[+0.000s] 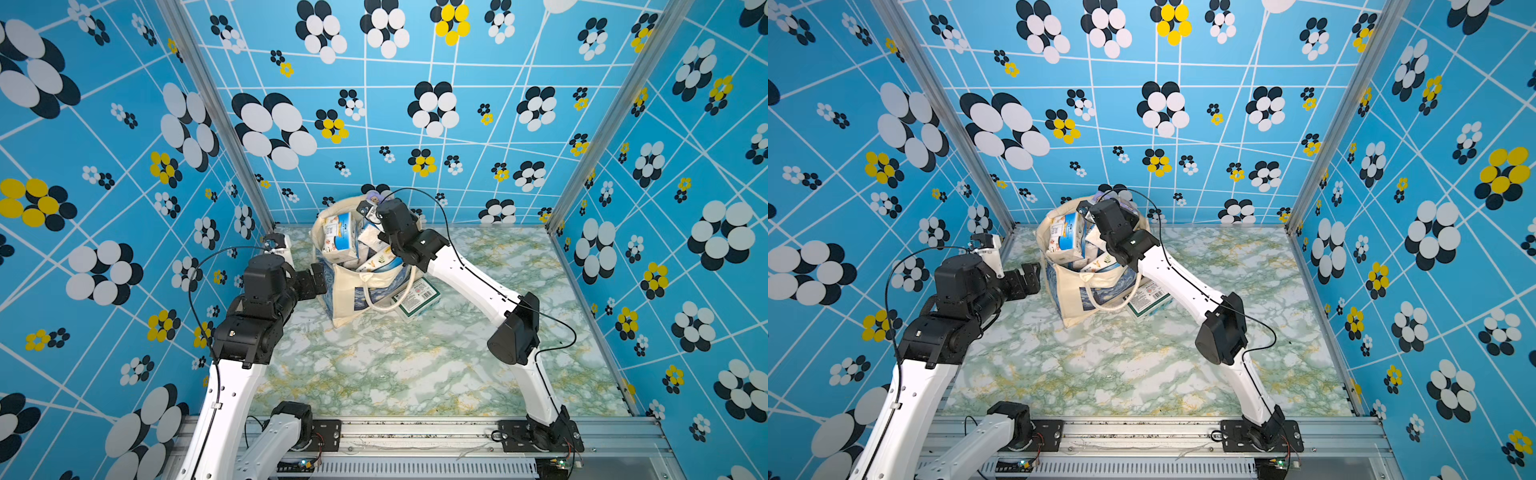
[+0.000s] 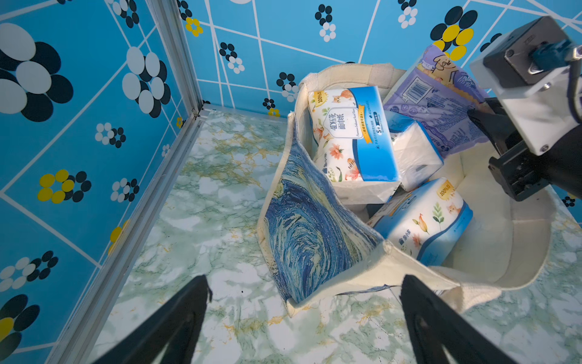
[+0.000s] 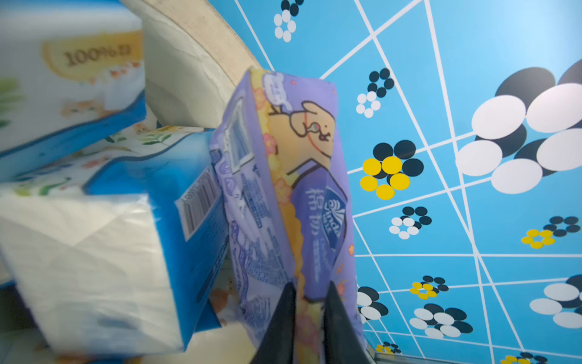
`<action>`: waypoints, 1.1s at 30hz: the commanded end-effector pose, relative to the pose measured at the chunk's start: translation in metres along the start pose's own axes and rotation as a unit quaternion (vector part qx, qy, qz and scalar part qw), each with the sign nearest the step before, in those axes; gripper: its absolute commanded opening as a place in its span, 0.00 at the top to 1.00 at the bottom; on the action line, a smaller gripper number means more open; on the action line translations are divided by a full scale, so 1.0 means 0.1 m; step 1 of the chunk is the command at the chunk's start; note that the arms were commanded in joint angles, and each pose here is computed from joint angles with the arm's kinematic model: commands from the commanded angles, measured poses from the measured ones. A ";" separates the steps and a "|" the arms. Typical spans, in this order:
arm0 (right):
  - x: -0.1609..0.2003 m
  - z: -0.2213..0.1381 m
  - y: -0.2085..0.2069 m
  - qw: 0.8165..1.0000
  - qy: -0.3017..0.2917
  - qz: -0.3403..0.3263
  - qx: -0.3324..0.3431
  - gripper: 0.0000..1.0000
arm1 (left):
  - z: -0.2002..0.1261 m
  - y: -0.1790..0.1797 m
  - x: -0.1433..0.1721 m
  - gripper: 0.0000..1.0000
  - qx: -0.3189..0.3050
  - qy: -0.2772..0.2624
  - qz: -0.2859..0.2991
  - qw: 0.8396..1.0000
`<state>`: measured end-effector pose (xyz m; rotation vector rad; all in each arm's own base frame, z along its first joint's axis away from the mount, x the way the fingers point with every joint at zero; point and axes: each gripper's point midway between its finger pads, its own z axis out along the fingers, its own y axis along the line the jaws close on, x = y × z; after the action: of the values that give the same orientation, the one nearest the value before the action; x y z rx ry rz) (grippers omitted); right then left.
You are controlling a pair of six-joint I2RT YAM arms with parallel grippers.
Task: Put tissues into the canvas bag
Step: Place the pack of facial tissues in the canvas bag.
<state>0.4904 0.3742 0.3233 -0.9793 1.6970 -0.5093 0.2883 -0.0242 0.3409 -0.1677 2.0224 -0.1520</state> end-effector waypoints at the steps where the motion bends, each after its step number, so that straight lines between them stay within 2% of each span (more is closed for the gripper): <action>1: -0.10 -0.11 0.14 0.997 -0.019 0.040 -0.061 0.64 | -0.11 -0.01 -0.11 0.02 0.006 -0.018 -0.004 1.000; 4: -0.25 -0.28 0.03 0.992 -0.050 0.081 -0.081 0.53 | -0.12 0.00 -0.10 0.02 0.003 -0.018 -0.002 1.000; 6: -0.33 -0.42 -0.07 0.988 -0.069 0.105 -0.092 0.51 | -0.13 0.01 -0.10 0.02 0.001 -0.019 0.000 1.000; 9: -0.44 -0.61 -0.20 0.980 -0.094 0.141 -0.109 0.40 | -0.12 0.01 -0.09 0.02 0.000 -0.018 0.000 1.000; 14: -0.52 -0.78 -0.49 0.959 -0.126 0.227 -0.114 0.37 | -0.12 0.02 -0.08 0.02 0.002 -0.022 0.000 1.000; 17: -0.53 -0.79 -0.67 0.934 -0.141 0.298 -0.141 0.45 | -0.13 0.02 -0.08 0.02 0.000 -0.023 0.002 1.000; 19: -0.49 -0.74 -0.74 0.917 -0.137 0.336 -0.164 0.57 | -0.13 0.03 -0.07 0.02 -0.001 -0.023 0.002 1.000; 22: -0.42 -0.64 -0.72 0.903 -0.119 0.364 -0.196 0.72 | -0.15 0.03 -0.08 0.02 -0.001 -0.023 0.003 1.000; 28: -0.39 -0.50 -0.53 0.894 -0.099 0.370 -0.231 0.74 | -0.13 -0.07 -0.11 0.04 0.025 -0.028 -0.005 0.999; 33: -0.33 -0.23 -0.28 0.887 -0.080 0.379 -0.251 0.76 | -0.11 -0.13 -0.13 0.04 0.041 -0.026 -0.007 0.999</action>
<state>0.4812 0.3727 0.3955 -0.5838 1.8550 0.4785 0.2817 -0.0301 0.3517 -0.1421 1.9842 -0.1988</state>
